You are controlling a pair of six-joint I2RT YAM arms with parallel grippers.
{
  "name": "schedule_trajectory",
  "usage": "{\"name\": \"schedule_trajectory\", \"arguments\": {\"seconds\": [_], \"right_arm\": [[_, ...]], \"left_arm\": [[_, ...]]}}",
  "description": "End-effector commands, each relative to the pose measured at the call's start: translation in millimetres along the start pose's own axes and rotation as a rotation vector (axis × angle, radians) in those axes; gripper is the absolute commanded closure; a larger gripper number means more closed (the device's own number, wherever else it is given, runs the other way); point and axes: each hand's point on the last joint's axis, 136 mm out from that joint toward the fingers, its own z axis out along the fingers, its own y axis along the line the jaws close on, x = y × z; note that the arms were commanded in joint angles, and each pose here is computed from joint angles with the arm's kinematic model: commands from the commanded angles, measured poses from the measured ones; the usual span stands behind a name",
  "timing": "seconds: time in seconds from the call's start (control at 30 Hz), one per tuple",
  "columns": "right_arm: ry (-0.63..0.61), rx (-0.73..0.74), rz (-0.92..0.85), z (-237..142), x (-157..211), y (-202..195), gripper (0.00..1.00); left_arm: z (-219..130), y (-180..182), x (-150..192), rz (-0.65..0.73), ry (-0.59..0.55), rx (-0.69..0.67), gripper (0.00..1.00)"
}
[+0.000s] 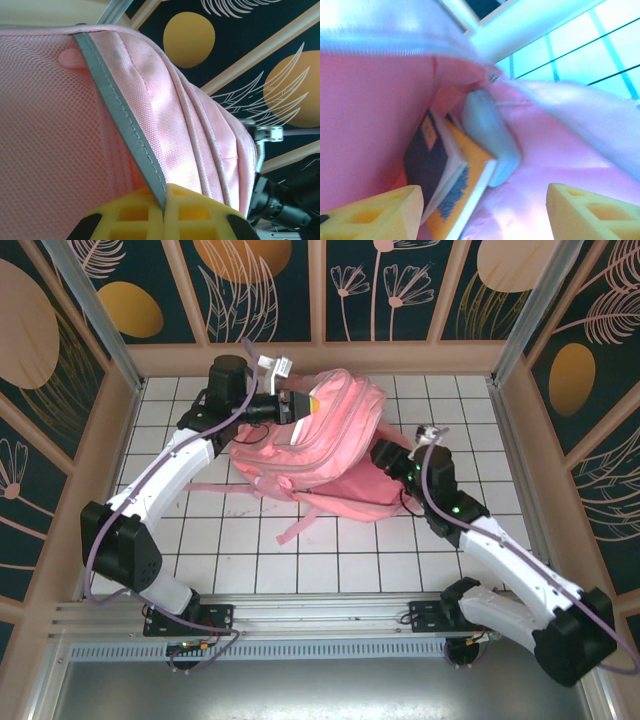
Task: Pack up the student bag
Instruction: Close the student bag at the center of the table.
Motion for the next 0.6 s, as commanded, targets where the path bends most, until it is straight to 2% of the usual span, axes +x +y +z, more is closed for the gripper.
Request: {"name": "schedule_trajectory", "arguments": {"seconds": [0.0,0.1,0.2,0.3,0.4,0.57], "right_arm": [[-0.105,0.243,-0.002,-18.9,-15.8,-60.4,0.39],[-0.126,0.334,0.072,-24.1,-27.6,-96.7,0.46],[-0.110,0.352,0.150,-20.4,-32.7,-117.9,0.47],[-0.086,0.321,0.167,-9.4,-33.8,-120.2,0.48],[-0.021,0.305,0.149,10.6,-30.2,-116.1,0.48],[0.154,0.267,0.145,50.4,-4.6,-111.0,0.48]], "left_arm": [[-8.4,-1.3,-1.9,0.068,-0.043,-0.007,1.00],[3.2,16.3,32.3,0.092,0.049,-0.097,1.00],[19.6,27.2,71.8,0.117,0.183,-0.176,1.00],[30.2,36.2,116.0,0.136,0.314,-0.225,1.00],[26.7,48.0,155.1,0.145,0.423,-0.273,0.99],[1.8,70.7,188.8,0.158,0.500,-0.405,0.92]]}}
